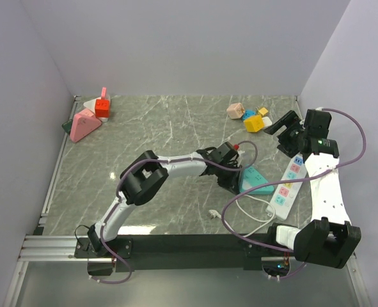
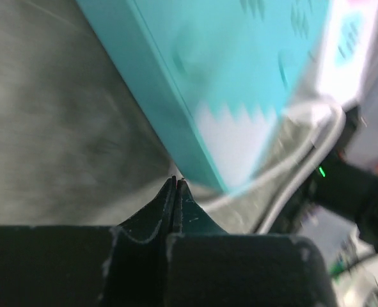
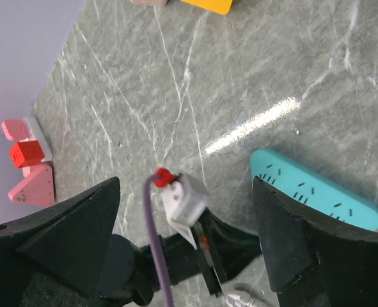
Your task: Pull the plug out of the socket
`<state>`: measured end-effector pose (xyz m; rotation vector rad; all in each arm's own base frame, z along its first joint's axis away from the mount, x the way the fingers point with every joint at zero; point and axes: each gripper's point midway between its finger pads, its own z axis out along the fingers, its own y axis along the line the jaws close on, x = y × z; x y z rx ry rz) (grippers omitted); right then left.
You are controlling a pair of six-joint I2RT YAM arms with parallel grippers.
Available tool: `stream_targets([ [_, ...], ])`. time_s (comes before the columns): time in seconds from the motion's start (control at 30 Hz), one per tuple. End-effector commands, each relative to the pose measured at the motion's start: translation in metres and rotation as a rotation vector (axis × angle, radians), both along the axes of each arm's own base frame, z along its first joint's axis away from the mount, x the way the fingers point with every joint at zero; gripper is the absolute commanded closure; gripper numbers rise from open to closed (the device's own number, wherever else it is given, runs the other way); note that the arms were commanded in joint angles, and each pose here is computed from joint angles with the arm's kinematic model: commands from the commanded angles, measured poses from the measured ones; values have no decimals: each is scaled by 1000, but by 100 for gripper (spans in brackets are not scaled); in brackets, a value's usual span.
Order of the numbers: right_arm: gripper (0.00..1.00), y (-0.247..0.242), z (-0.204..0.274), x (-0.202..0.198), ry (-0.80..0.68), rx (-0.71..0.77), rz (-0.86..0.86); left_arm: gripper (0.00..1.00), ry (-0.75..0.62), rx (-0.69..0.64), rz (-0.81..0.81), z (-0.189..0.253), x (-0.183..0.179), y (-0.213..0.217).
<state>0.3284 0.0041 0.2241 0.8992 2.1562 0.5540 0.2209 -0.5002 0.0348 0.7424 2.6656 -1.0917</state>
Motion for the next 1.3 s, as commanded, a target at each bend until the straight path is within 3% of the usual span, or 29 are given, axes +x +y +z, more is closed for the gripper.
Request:
stream_targets([
  [0.0,11,1,12,3,-58,0,3,100,16,-211,-120,51,-13,-8],
  [0.07,11,0,12,3,-58,-4,0,100,-18,-322,-135,81,-11,-9],
  [0.13,11,0,11,4,-54,-4,-1,100,-33,-321,-117,84,-9,2],
  [0.23,11,0,11,4,-56,-2,-1,99,-112,-123,90,61,40,33],
  [0.37,11,0,11,4,-58,-1,1,98,-229,138,386,53,104,129],
  [0.4,11,0,9,5,-55,-1,2,94,-256,183,435,58,116,150],
  [0.5,9,2,5,5,-49,9,9,64,-329,312,649,85,161,230],
  [0.53,9,3,4,6,-46,12,12,40,-340,325,754,99,180,265],
  [0.6,7,5,1,6,-41,17,20,26,-325,353,888,112,195,308],
  [0.73,4,12,-3,7,-34,21,45,1,-274,310,1191,140,226,408],
  [1.0,2,24,-9,12,-18,23,95,1,-87,87,1705,164,251,538],
  [1.27,2,29,-11,19,-8,17,119,1,-23,-220,2100,197,262,597],
])
